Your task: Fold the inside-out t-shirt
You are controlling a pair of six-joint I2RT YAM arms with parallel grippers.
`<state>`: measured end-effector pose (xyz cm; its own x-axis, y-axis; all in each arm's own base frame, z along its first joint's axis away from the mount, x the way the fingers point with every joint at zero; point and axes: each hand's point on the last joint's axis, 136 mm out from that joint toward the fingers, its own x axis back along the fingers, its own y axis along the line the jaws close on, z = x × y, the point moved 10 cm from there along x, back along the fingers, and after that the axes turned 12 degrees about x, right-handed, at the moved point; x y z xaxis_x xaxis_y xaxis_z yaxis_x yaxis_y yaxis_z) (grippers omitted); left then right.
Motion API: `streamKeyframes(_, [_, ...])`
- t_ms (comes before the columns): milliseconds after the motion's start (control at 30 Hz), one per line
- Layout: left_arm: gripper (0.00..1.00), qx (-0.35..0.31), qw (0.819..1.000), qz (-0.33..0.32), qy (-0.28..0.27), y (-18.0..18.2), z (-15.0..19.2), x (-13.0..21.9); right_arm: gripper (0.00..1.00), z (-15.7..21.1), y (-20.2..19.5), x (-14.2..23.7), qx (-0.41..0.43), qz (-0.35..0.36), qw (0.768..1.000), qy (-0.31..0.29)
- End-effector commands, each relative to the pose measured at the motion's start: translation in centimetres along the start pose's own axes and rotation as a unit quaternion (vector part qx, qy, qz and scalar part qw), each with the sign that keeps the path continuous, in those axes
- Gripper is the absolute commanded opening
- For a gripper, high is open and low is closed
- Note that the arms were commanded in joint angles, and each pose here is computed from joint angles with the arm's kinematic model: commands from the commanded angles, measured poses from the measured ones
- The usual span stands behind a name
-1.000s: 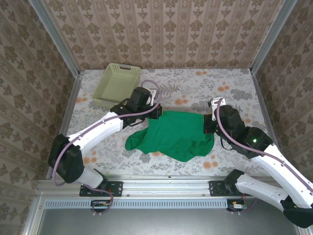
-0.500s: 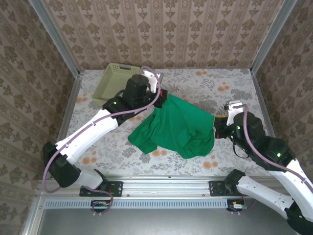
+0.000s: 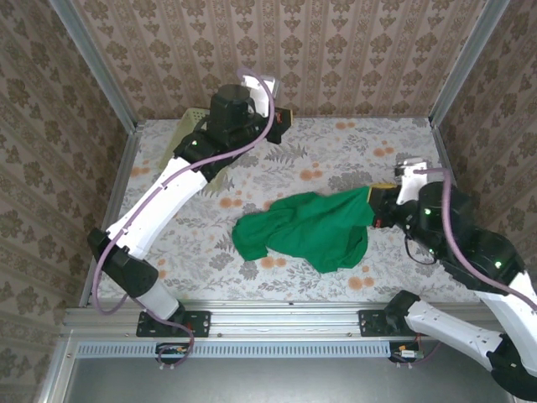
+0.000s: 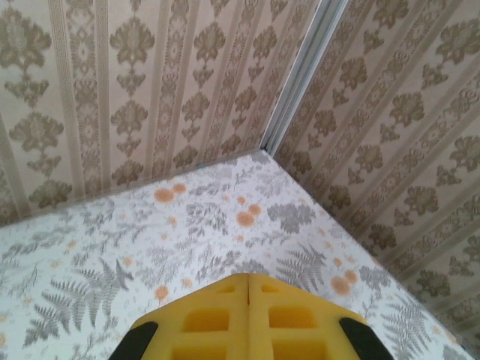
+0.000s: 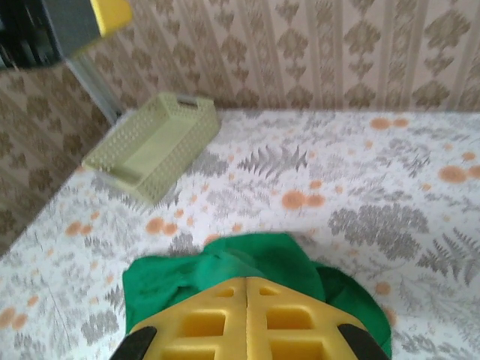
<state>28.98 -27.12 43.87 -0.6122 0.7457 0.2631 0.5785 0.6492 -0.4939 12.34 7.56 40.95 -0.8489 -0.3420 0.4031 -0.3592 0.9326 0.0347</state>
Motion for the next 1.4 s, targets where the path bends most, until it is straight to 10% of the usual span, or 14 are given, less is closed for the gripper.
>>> streamKeyframes(0, [0.00,0.006,0.999,-0.033,0.033,1.9,2.6,1.8,0.00,3.2,1.3,-3.0,-0.003,-0.021,0.998,0.059])
streamKeyframes(400, [0.46,0.103,0.915,-0.265,0.287,12.0,22.0,5.3,0.00,6.6,0.1,-5.4,0.010,0.096,0.987,0.129])
streamKeyframes(767, [0.73,0.056,0.902,-0.253,0.345,12.7,27.2,3.9,0.00,6.7,0.0,-6.3,0.008,0.110,0.985,0.131])
streamKeyframes(900, [0.62,0.042,0.887,-0.311,0.339,14.1,27.5,2.5,0.00,6.7,-0.1,-6.2,0.008,0.112,0.985,0.132])
streamKeyframes(1133, [0.01,0.029,0.901,-0.321,0.290,13.9,23.1,0.9,0.00,5.2,-2.0,-5.2,-0.005,0.183,0.976,0.116])
streamKeyframes(1367, [0.00,0.002,0.957,-0.266,0.117,9.0,5.6,2.1,0.00,-2.4,-7.3,-2.3,-0.048,0.295,0.953,0.047])
